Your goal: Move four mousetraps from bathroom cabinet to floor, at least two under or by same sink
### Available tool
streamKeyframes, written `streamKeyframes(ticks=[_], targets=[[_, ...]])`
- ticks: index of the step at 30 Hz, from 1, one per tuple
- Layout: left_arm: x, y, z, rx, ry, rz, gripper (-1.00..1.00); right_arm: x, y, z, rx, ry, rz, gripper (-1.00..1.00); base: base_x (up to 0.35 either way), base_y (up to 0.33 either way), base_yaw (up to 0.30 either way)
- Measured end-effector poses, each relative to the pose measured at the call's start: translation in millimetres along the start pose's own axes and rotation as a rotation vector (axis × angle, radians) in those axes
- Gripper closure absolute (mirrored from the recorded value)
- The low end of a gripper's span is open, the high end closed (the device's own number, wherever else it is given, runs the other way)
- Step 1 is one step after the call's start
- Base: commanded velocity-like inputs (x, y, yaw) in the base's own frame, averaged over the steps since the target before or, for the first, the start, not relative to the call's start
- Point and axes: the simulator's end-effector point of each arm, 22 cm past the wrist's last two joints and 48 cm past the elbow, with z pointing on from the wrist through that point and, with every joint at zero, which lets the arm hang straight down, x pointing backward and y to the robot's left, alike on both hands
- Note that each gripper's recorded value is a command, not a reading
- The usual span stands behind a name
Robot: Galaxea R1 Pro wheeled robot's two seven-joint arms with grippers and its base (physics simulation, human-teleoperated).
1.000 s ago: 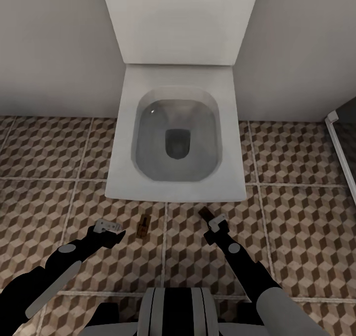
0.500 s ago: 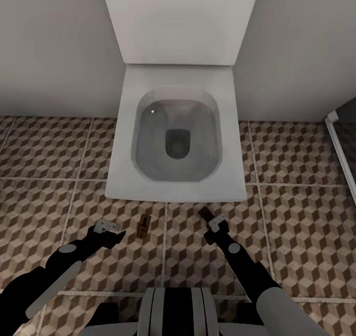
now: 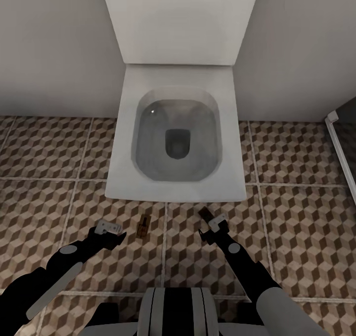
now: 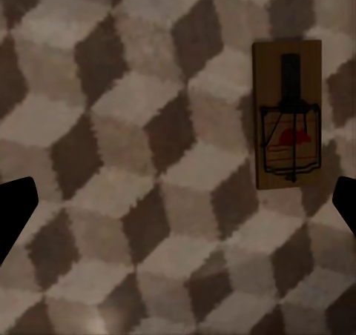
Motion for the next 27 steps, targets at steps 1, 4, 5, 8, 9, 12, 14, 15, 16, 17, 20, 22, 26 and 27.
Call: streamKeyframes(ticks=[1,4,5,8,9,12,14,15,16,17,20,22,26,27], targets=[[0.1,-0.2,0.0,0.0,0.0,0.0,-1.0,0.0,-0.1,0.0,0.0,0.0,0.0,-1.0,0.0,0.0,0.0],[0.4,-0.5,0.0,0.001,0.001,0.001,-1.0,0.0,0.1,0.0,0.0,0.0,0.0,-1.0,0.0,0.0,0.0],[0.2,-0.6,0.1,0.001,0.001,0.001,-1.0,0.0,0.1,0.0,0.0,0.0,0.0,-1.0,0.0,0.0,0.0],[0.3,-0.7,0.1,0.001,0.001,0.001,-1.0,0.0,0.1,0.0,0.0,0.0,0.0,-1.0,0.0,0.0,0.0],[0.3,-0.7,0.1,0.001,0.001,0.001,-1.0,0.0,0.1,0.0,0.0,0.0,0.0,-1.0,-0.042,0.0,0.0],[0.6,-0.8,0.2,0.002,0.001,0.001,-1.0,0.1,0.2,0.1,0.0,0.0,0.0,-1.0,-0.128,0.0,0.0],[0.7,-0.9,0.3,0.002,0.002,0.001,-1.0,0.2,0.2,0.2,0.0,0.0,0.0,-1.0,-0.226,0.0,0.0],[1.0,-0.7,0.4,0.001,0.002,0.001,-1.0,0.2,0.1,0.2,0.0,0.0,0.0,-1.0,-0.267,0.0,0.0],[1.1,-0.7,0.4,0.001,0.002,0.001,-1.0,0.2,0.1,0.2,0.0,0.0,0.0,-1.0,-0.281,0.0,0.0],[1.2,-0.7,0.4,0.001,0.003,0.001,-1.0,0.3,0.1,0.2,0.0,0.0,0.0,-1.0,-0.291,0.0,0.0],[1.3,-0.6,0.5,0.001,0.003,0.001,-1.0,0.3,0.1,0.3,0.0,0.001,0.0,-1.0,-0.31,0.0,0.0],[1.4,-0.6,0.5,0.001,0.003,0.001,-1.0,0.3,0.2,0.3,-0.001,0.001,0.0,-1.0,-0.322,0.0,0.0],[1.4,-0.5,0.5,0.001,0.003,0.001,-1.0,0.3,0.2,0.3,-0.001,0.001,0.0,-1.0,-0.329,0.0,0.0],[1.5,-0.5,0.5,0.001,0.003,0.001,-1.0,0.3,0.3,0.3,-0.001,0.001,0.0,-1.0,-0.332,0.0,0.0]])
